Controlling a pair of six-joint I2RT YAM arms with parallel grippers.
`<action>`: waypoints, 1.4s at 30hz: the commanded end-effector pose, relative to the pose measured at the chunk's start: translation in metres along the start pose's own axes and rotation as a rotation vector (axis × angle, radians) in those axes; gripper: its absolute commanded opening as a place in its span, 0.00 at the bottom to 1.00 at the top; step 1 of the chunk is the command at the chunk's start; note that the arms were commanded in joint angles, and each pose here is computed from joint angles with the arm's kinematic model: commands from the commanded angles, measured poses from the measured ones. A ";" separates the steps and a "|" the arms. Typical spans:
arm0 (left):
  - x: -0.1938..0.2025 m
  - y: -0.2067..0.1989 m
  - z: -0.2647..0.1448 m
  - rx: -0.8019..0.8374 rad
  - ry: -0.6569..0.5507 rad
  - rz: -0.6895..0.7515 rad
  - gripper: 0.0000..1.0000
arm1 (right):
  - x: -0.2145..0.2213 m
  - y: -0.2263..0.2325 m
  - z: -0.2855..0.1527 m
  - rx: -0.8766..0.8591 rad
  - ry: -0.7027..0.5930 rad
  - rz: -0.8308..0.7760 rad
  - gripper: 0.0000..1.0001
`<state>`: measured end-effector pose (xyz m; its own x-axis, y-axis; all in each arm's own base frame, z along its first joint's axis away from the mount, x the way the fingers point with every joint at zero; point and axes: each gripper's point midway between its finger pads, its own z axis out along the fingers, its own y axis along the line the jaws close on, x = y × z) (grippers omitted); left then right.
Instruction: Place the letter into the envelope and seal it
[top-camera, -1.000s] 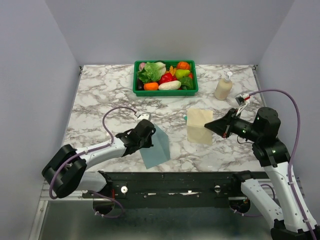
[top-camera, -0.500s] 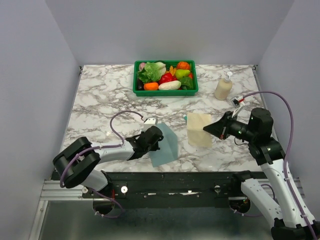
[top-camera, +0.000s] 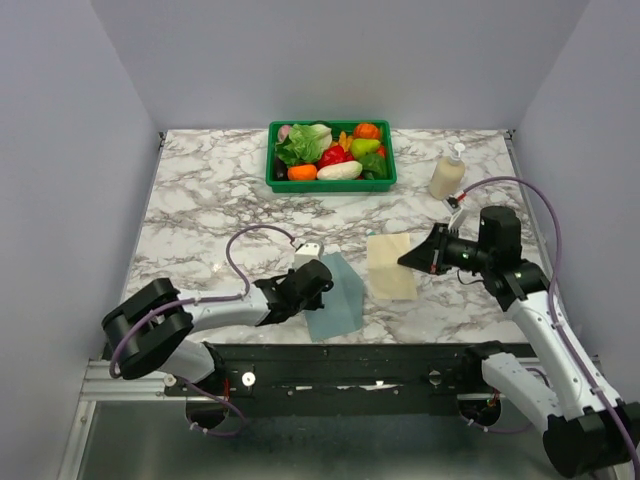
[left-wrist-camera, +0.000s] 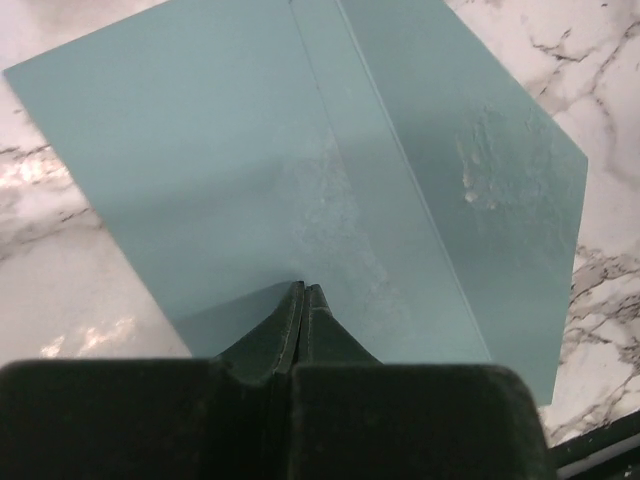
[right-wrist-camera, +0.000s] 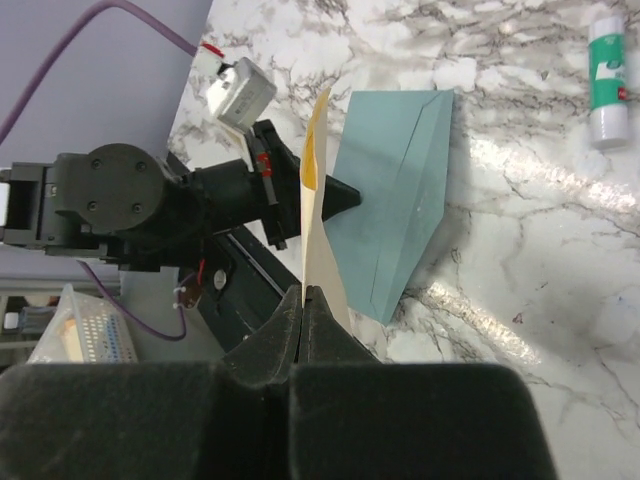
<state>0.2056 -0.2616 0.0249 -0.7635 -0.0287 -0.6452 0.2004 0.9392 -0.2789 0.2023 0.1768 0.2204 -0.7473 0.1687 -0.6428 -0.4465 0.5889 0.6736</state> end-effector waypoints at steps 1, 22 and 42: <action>-0.014 0.011 -0.024 -0.036 -0.042 0.009 0.06 | 0.002 -0.001 0.013 -0.051 0.048 0.064 0.01; 0.020 0.044 -0.020 -0.103 0.009 -0.007 0.00 | 0.044 -0.033 0.102 0.048 0.297 0.208 0.01; 0.032 0.049 -0.016 -0.100 0.032 0.002 0.00 | 0.055 -0.083 0.131 0.219 0.372 0.219 0.01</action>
<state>0.1925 -0.2292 0.0206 -0.7554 -0.0558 -0.6528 0.1577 0.9516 -0.2638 0.2544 0.2430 0.0865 -0.9618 0.0463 -0.2697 -0.1643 0.6907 0.7042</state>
